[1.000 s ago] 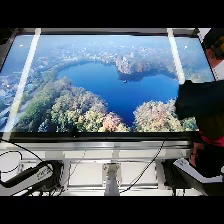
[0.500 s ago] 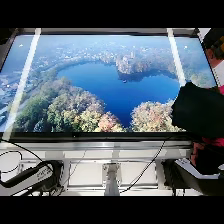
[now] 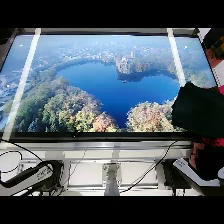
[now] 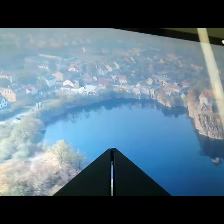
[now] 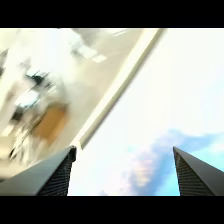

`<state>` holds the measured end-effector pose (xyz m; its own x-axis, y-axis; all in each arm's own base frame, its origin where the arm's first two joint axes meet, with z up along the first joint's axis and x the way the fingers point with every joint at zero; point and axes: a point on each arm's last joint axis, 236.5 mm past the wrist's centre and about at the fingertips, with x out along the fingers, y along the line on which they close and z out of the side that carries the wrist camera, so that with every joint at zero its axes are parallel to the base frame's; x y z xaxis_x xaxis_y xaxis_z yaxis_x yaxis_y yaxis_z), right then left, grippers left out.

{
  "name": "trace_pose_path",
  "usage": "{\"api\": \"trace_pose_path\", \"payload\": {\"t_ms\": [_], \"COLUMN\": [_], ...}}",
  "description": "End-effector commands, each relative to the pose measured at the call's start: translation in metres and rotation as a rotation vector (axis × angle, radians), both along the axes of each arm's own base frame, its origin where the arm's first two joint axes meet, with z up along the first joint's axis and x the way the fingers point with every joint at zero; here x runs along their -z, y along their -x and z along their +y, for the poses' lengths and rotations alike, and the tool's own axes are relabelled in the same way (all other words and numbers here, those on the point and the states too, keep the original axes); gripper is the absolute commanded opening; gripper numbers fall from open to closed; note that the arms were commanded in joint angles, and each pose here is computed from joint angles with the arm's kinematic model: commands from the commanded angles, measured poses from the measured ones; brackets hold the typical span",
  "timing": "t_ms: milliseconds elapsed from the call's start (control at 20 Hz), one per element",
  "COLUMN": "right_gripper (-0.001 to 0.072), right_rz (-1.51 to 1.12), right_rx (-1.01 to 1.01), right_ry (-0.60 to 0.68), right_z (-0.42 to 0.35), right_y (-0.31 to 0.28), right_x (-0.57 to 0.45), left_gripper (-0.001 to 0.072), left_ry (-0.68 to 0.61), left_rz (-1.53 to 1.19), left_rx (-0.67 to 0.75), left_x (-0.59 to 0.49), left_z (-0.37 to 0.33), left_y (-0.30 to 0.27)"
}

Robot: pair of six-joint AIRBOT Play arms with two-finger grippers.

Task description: Fold the clothes and pants, and hang the long-sleeved shirts on hangers.

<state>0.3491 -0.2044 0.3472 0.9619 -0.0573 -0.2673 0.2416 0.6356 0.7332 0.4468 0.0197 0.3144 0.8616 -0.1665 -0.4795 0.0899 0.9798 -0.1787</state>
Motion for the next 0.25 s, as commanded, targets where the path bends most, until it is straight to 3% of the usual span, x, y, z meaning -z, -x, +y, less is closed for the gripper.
{"api": "trace_pose_path", "payload": {"t_ms": [0,200], "right_gripper": [0.0655,0.0655], "right_rz": [-0.100,-0.112], "right_rx": [-0.139,-0.213], "right_ry": [0.046,0.049], "right_z": [0.056,0.086], "right_y": [-0.028,-0.039], "right_x": [-0.035,-0.039], "left_gripper": [0.0030,0.0031], "left_ry": [0.000,0.000], "left_rz": [-0.001,-0.001], "left_rx": [-0.001,0.000], "left_x": [0.000,0.000], "left_z": [0.000,0.000], "left_y": [0.000,0.000]}}
